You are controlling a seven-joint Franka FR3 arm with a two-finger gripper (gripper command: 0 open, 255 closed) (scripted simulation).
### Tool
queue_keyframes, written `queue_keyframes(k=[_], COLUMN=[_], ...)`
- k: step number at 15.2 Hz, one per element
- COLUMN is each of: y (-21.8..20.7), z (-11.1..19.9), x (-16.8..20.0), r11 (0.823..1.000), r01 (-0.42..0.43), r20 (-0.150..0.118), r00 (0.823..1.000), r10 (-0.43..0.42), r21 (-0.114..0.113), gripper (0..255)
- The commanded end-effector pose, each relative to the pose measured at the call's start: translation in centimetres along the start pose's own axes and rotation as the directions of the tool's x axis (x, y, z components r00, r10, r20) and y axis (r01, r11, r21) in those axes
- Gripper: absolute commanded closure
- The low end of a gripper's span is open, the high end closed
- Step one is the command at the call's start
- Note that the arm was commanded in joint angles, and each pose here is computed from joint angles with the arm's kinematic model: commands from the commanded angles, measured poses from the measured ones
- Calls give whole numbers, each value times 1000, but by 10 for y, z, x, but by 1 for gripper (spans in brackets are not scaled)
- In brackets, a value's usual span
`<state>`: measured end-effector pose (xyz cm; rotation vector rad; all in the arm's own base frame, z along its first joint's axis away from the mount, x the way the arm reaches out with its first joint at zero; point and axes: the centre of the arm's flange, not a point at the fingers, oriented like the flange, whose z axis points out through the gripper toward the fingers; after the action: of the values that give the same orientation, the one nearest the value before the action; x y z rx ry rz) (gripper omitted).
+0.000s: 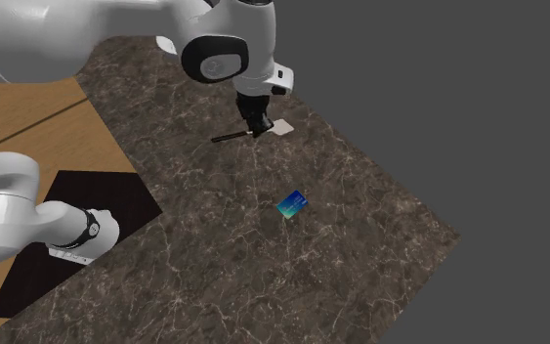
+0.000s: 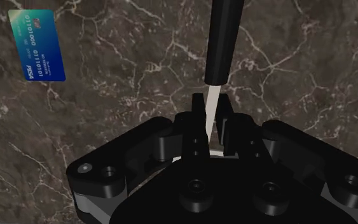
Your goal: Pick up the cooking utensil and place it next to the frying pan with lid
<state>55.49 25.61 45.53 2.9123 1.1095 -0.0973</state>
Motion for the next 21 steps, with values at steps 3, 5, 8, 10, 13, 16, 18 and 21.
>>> queue_keyframes(k=[3,5,8,10,13,16,18,21], y=[-53,-78,-115,-140,-178,-215,-241,-278], z=[3,4,5,5,6,7,7,8], x=[-15,-24,-36,-45,-57,-70,-79,-91], r11=[1000,1000,1000,1000,1000,1000,1000,1000], r01=[-1,-1,-1,-1,-1,-1,-1,-1], r20=[0,0,0,0,0,0,0,0], r00=[1000,1000,1000,1000,1000,1000,1000,1000], r10=[1,1,1,1,1,1,1,1], r21=[-1,-1,-1,-1,-1,-1,-1,-1], gripper=[255,255,255,255,255,255,255,255])
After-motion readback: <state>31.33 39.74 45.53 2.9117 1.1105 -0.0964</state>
